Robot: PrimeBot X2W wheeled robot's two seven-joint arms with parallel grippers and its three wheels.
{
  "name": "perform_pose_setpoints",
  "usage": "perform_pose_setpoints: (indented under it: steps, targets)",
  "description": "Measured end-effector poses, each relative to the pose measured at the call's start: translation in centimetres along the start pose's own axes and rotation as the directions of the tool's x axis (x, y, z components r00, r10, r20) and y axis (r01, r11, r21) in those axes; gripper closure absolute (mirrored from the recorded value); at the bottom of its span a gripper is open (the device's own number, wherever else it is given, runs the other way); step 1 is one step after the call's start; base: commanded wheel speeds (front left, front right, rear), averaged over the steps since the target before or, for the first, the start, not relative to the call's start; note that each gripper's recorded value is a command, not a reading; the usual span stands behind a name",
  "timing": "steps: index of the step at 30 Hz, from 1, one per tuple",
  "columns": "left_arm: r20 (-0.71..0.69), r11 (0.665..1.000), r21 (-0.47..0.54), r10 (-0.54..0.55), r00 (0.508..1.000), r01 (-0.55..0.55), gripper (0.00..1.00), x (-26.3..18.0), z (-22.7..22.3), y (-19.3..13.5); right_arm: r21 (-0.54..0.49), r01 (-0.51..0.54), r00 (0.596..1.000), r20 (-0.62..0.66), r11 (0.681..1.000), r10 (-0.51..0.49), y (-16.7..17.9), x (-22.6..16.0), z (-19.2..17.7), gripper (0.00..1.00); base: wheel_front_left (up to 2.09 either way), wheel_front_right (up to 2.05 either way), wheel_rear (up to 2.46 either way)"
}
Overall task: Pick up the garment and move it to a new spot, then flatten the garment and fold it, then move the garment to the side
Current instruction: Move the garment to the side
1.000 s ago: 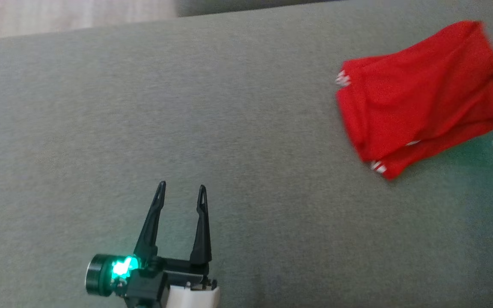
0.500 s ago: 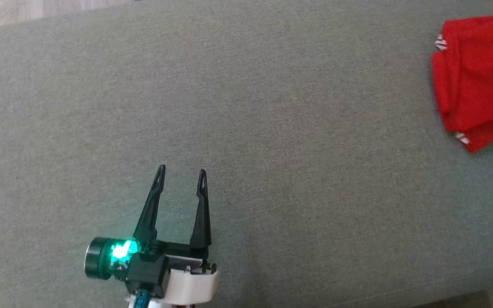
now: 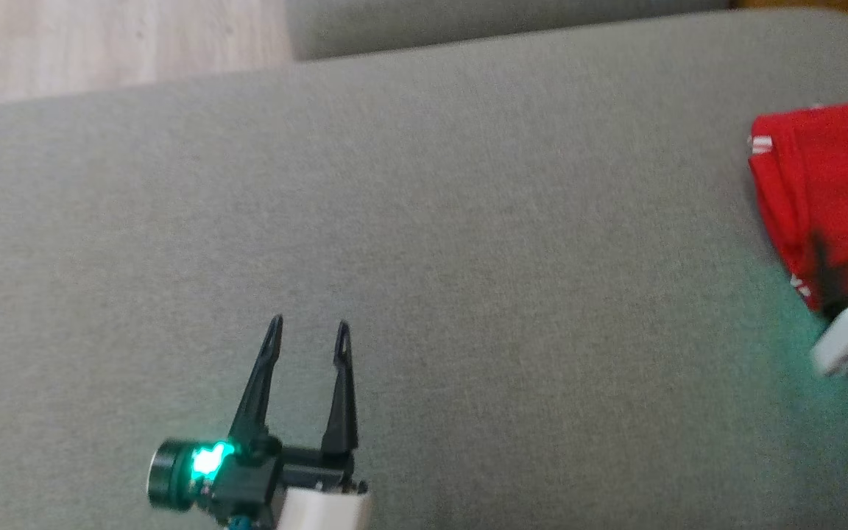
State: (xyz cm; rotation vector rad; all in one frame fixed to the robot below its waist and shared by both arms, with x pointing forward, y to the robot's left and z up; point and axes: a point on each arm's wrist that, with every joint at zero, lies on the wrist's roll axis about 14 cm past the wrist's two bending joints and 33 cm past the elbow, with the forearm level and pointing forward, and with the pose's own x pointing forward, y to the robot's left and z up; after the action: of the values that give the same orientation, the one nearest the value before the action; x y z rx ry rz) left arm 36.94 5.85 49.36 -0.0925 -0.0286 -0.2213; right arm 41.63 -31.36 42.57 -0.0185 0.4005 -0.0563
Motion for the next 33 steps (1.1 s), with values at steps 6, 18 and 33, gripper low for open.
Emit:
perform_pose_setpoints:
  steps: [6, 18, 33]
  targets:
    - [-0.016, 0.998, 0.025, 0.066, 0.998, -0.066, 0.00, -3.6, -0.1, 1.6, 0.027, -0.232, 0.969, 0.090, 0.972, 0.229, 9.8, -3.5, -1.7, 0.00, 0.00, 0.00, 0.00]
    - [0.017, 0.981, 0.036, 0.190, 0.982, -0.191, 0.00, -9.5, 0.7, 4.8, -0.019, -0.323, 0.864, 0.403, 0.946, 0.303, 15.7, -12.8, 2.1, 0.00, 0.00, 0.00, 0.00]
    - [0.056, 0.979, 0.041, 0.195, 0.979, -0.197, 0.00, -12.0, 1.5, 5.3, 0.004, -0.269, 0.874, 0.422, 0.963, 0.242, 15.0, -17.0, -0.1, 0.00, 0.00, 0.00, 0.00]
